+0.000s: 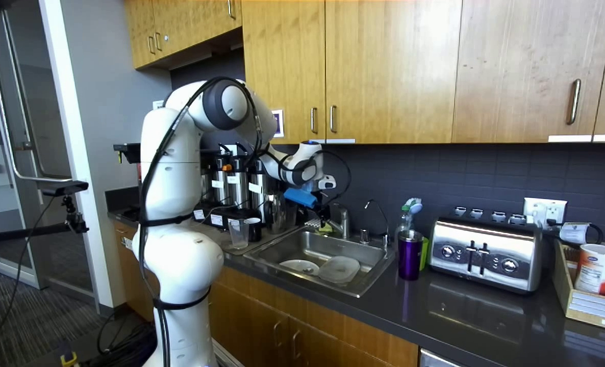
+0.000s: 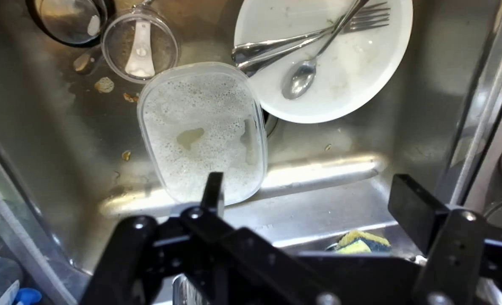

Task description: Move the faucet head to the left and then push the faucet handle upwards

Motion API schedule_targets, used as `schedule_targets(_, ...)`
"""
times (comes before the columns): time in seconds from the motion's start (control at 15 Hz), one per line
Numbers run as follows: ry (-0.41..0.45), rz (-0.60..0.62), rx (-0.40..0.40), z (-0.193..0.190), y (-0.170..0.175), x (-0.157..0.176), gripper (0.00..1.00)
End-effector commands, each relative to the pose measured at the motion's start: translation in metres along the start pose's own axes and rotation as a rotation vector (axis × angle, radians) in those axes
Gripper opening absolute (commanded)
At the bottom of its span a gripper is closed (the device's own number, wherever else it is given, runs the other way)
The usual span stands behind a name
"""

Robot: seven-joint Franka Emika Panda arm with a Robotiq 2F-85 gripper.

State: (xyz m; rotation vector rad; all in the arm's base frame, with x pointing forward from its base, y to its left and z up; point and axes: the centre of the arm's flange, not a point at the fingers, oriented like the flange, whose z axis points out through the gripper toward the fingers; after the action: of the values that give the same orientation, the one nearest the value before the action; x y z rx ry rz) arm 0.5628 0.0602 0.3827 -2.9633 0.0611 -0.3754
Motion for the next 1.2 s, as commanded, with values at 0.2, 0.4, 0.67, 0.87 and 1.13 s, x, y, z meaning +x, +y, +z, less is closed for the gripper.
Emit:
schedule_targets(0.2, 0.107, 0.009, 0.012, -0.023, -0.002, 0.013, 1.00)
schedule_targets(0.4, 0.130, 0.015, 0.016, -0.021, -0.001, 0.022, 1.00)
schedule_targets(0.67, 0.152, 0.035, 0.029, -0.016, -0.004, 0.041, 0.89)
schedule_targets(0.87, 0.166, 0.059, 0.034, -0.009, -0.006, 0.060, 0.60)
schedule_targets(1.13, 0.178, 0.103, 0.044, 0.001, -0.002, 0.083, 0.27)
